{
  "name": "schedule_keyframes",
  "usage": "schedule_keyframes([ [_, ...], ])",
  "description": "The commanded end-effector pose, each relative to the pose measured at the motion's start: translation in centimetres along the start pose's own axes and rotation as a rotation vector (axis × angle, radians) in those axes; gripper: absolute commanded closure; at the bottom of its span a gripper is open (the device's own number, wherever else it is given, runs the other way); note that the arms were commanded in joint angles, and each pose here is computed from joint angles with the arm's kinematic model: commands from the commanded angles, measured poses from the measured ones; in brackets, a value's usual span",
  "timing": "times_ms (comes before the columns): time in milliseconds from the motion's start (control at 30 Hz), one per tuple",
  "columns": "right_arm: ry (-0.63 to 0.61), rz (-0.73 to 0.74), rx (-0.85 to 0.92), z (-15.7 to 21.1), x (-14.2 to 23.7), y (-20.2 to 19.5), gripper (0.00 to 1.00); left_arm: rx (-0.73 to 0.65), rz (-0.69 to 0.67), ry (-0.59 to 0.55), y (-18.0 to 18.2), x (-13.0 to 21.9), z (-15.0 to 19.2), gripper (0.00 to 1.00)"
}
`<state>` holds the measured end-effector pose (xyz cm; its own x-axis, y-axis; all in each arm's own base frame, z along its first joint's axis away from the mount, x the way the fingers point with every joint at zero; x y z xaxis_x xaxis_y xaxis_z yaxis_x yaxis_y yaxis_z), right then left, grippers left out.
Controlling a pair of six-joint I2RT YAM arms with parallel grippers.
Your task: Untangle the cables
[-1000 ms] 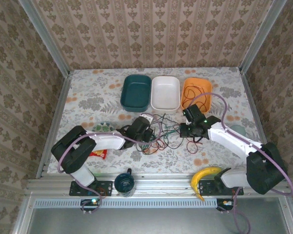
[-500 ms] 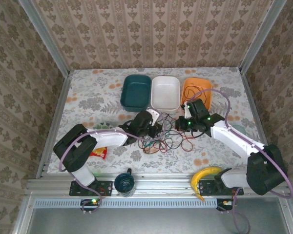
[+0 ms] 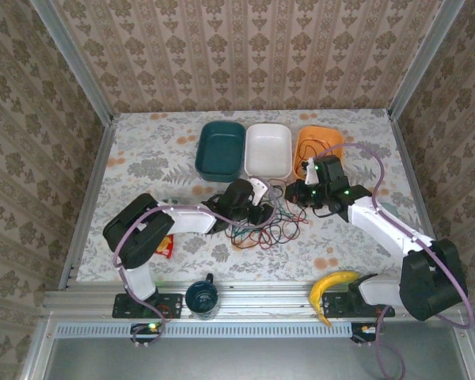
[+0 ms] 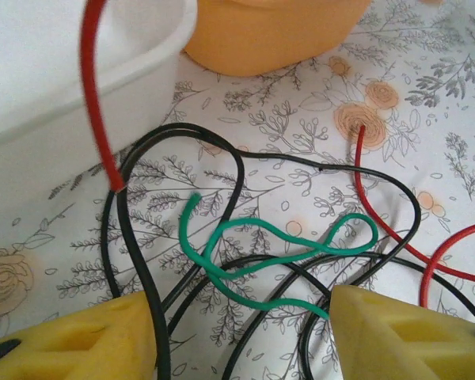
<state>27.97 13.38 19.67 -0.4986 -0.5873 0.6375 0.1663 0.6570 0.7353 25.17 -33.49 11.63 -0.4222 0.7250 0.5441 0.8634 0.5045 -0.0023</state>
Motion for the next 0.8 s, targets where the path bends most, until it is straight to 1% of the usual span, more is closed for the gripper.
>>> schedule_keyframes([
  [0,-0.091,-0.01,0.046,-0.7,2.4,1.5,1.0,0.049,-0.078,-0.065,0.9,1.4,-0.7,0.4],
  [100,-0.236,0.011,0.112,-2.0,5.2,3.0,1.0,0.09,-0.164,-0.075,1.8,2.6,0.0,0.34],
  [233,-0.474,0.011,0.187,-4.1,9.5,5.5,1.0,0.123,-0.233,-0.092,2.3,4.0,0.6,0.31],
  [333,-0.628,0.0,0.232,-5.8,11.7,7.3,1.0,0.145,-0.286,-0.094,2.6,4.8,1.0,0.27],
  [400,-0.722,0.003,0.245,-7.0,12.5,8.2,1.0,0.149,-0.315,-0.086,2.8,5.2,1.4,0.25],
  [500,-0.833,0.039,0.248,-8.7,12.8,8.7,1.0,0.151,-0.341,-0.075,3.0,5.5,1.7,0.24],
  [633,-0.932,0.087,0.248,-10.8,11.5,8.6,1.0,0.158,-0.347,-0.065,3.1,5.7,2.0,0.23],
  [700,-0.962,0.111,0.25,-11.7,10.2,8.2,1.0,0.159,-0.346,-0.063,3.0,5.7,2.0,0.22],
  [767,-0.957,0.133,0.258,-12.6,8.4,8.0,1.0,0.156,-0.344,-0.059,3.0,5.7,2.0,0.22],
])
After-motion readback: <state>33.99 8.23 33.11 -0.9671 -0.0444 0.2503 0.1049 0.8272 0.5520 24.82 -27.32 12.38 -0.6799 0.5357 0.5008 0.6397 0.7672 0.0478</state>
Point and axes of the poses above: each hand's point on the last joint's axis, 136 mm out from that joint toward the fingers, its own x axis back along the fingers, its own y axis along the line the jaws close on, z = x × y, the point moved 7 cm from there along x, back along the fingers, and after that the axes turned 15 degrees about -x, right-handed, at the moved point
